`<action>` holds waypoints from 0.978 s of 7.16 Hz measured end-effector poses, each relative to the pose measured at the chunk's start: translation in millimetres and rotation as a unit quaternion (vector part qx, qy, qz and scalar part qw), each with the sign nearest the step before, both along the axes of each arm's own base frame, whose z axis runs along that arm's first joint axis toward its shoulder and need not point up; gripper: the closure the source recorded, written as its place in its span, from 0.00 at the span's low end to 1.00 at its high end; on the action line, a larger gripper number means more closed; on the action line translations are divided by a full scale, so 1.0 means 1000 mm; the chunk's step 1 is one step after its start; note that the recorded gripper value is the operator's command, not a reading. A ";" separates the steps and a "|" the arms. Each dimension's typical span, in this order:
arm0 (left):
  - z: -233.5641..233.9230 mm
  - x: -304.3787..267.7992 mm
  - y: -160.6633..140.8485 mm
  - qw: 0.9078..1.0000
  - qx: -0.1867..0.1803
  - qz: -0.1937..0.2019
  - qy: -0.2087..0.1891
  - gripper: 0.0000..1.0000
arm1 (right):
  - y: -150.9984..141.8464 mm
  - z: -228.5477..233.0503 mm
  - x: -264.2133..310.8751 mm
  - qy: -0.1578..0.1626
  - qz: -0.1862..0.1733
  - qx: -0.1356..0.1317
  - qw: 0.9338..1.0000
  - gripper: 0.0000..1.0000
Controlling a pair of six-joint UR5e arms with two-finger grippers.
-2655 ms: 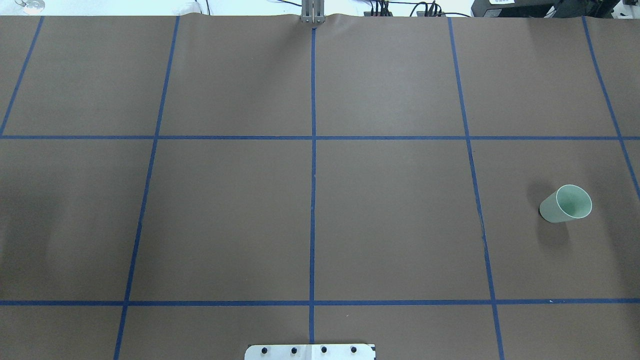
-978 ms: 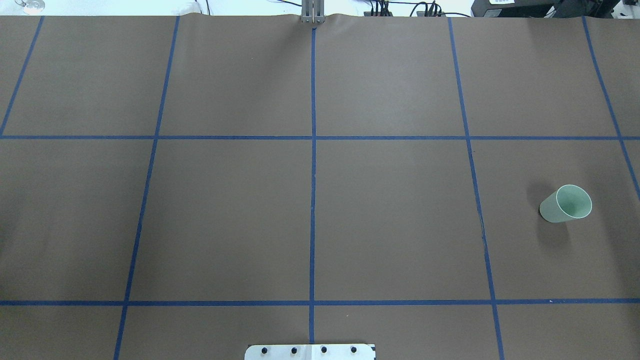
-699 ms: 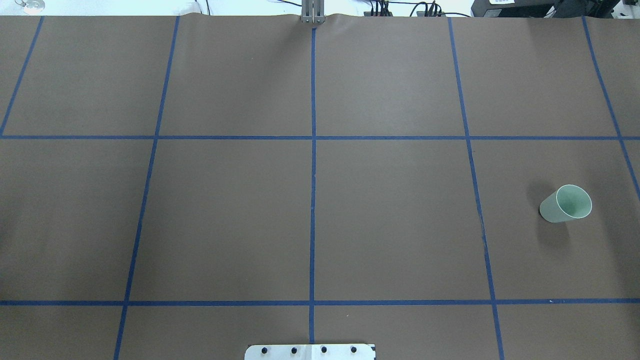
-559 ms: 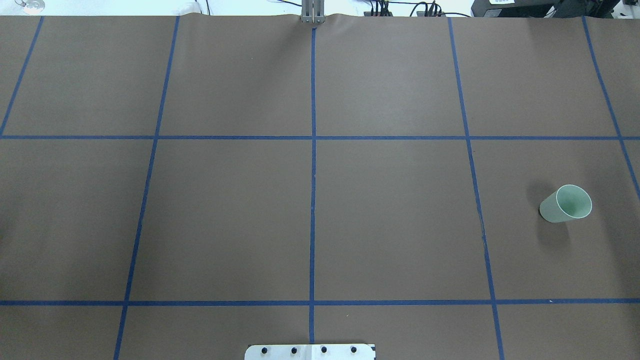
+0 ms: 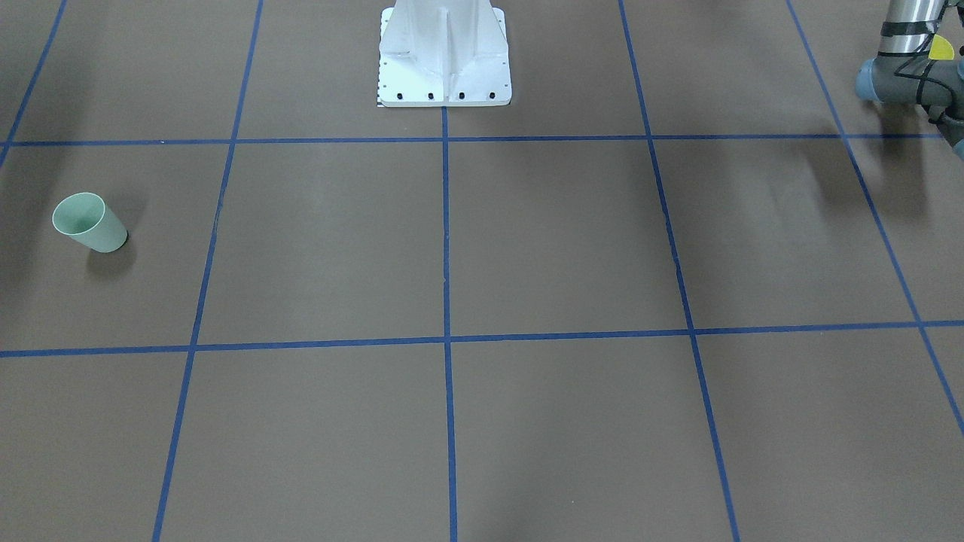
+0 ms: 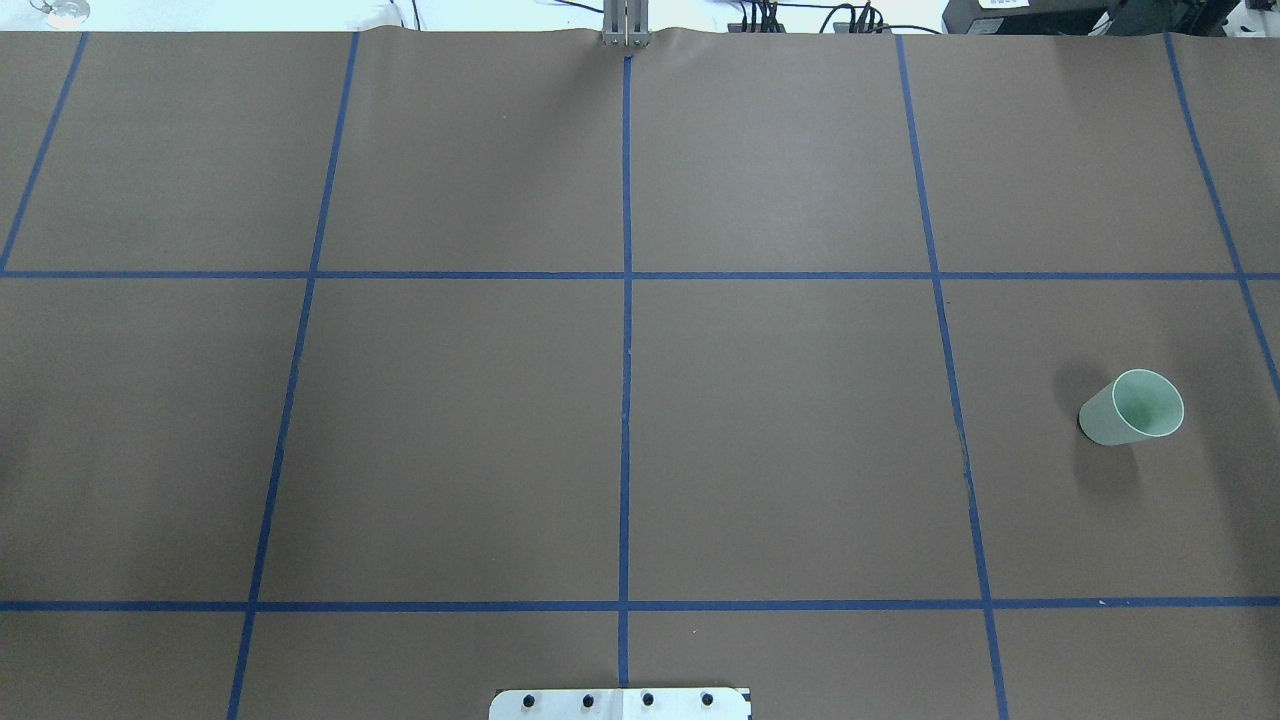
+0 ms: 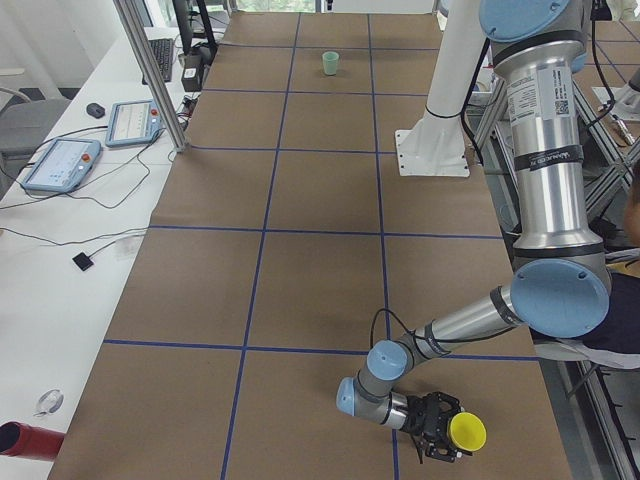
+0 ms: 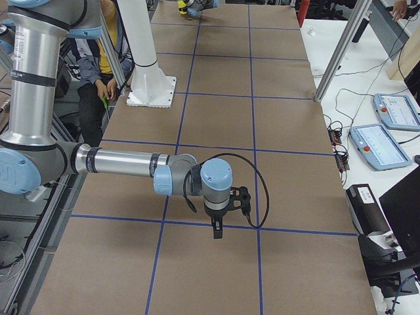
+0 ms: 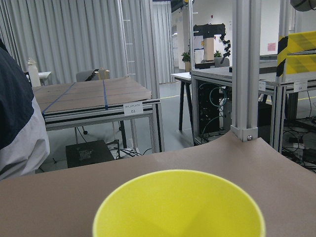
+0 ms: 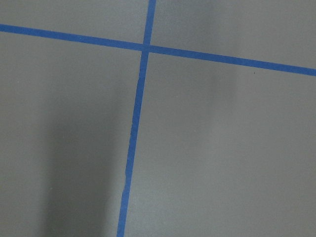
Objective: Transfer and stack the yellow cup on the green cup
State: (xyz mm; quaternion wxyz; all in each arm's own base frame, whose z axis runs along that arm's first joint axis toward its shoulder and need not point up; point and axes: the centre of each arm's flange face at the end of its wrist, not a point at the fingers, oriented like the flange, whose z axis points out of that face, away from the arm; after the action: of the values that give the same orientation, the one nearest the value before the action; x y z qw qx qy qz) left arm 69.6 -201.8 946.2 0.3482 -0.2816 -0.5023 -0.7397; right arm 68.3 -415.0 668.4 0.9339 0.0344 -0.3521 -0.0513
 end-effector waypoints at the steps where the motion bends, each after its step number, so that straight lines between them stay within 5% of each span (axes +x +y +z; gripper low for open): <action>1: 0.000 0.001 -0.001 1.000 0.002 0.001 0.003 0.74 | 0.000 0.000 0.000 0.000 0.000 0.000 1.000 0.00; 7: 0.001 -0.008 0.009 0.999 -0.001 0.025 0.024 0.80 | 0.000 0.002 -0.003 0.000 -0.003 -0.002 1.000 0.00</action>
State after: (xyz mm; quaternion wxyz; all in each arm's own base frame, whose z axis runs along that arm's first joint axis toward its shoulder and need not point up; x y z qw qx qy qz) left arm 61.2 -193.1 947.2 0.3781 -0.2866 -0.5012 -0.7237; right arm 65.7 -415.1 670.0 0.9338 0.0312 -0.3523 -0.0531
